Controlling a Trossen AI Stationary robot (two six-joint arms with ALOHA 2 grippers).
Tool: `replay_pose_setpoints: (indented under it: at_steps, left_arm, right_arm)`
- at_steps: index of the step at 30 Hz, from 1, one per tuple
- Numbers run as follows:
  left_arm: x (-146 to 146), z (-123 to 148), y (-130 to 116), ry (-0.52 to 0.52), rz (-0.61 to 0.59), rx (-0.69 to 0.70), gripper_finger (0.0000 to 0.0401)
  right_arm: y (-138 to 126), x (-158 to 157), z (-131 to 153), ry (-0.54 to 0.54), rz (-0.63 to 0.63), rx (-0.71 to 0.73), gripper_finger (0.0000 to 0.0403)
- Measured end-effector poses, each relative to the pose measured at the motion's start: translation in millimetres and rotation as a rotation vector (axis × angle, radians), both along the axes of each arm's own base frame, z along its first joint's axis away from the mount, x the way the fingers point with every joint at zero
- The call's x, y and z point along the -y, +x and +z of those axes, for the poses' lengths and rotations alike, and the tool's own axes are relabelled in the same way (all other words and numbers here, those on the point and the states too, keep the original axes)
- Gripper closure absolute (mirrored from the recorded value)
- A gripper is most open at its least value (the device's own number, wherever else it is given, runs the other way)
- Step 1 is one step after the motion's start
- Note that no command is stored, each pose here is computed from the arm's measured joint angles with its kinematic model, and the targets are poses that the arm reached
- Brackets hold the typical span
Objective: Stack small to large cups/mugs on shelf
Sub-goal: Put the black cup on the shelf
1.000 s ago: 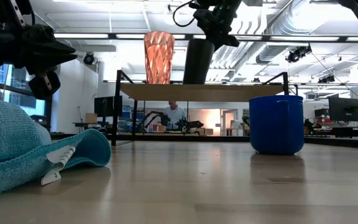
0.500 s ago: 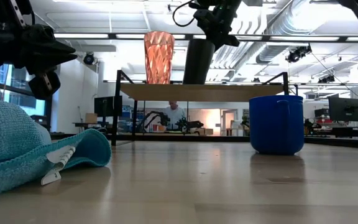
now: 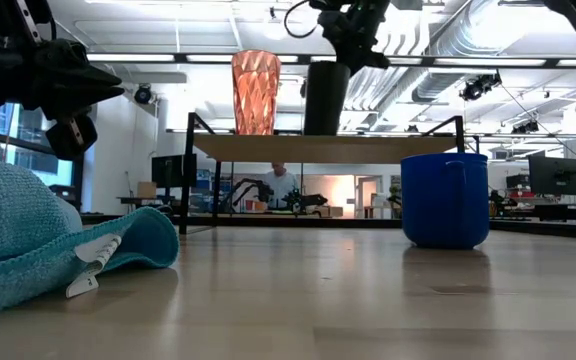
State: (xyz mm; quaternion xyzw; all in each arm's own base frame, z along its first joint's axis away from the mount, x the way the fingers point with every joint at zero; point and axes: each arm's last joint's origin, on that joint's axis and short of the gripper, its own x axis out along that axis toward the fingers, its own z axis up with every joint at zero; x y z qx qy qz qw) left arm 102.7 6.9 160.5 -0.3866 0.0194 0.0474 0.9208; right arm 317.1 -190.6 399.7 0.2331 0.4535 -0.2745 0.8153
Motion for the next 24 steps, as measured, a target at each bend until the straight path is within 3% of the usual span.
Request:
replay_pose_setpoints:
  at_steps: [24]
  left_arm:
    - [0.0,0.0,0.0,0.01,0.0,-0.001,0.0368]
  right_arm:
    - [-2.0,-1.0,-0.6,0.014,0.001,-0.019,0.0403]
